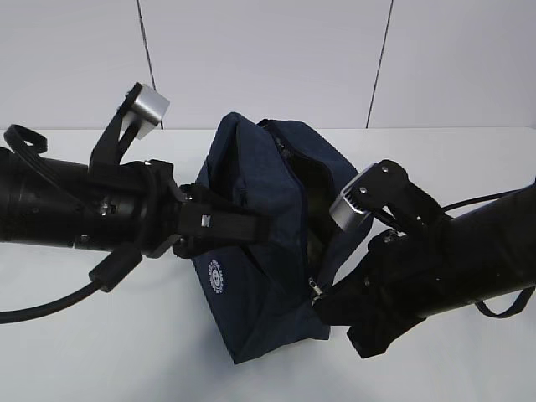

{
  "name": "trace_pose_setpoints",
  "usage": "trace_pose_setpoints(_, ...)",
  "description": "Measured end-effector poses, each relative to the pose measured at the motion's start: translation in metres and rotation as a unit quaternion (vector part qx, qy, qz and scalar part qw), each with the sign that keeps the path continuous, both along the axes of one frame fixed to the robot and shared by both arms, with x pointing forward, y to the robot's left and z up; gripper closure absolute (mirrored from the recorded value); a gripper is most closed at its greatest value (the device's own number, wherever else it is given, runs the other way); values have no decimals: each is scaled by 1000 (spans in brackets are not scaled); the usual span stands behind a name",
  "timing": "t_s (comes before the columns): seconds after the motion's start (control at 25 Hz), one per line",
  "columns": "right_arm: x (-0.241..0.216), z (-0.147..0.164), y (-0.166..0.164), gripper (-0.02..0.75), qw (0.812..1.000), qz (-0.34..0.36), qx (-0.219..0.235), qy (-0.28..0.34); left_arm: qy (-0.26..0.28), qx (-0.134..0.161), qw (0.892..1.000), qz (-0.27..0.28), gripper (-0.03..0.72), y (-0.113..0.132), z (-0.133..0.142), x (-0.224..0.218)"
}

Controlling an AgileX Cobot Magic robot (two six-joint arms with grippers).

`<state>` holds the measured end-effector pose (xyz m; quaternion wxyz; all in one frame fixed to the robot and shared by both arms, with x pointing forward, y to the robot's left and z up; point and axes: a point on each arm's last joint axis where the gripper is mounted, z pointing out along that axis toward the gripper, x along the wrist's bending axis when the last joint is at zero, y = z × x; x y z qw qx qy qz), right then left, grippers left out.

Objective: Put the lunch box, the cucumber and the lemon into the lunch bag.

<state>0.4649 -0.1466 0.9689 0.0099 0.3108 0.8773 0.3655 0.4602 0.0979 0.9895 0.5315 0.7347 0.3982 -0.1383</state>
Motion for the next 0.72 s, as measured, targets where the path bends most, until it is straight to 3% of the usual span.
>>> trace_pose_setpoints(0.72, -1, 1, -1, 730, 1000, -8, 0, 6, 0, 2, 1000, 2, 692, 0, 0, 0)
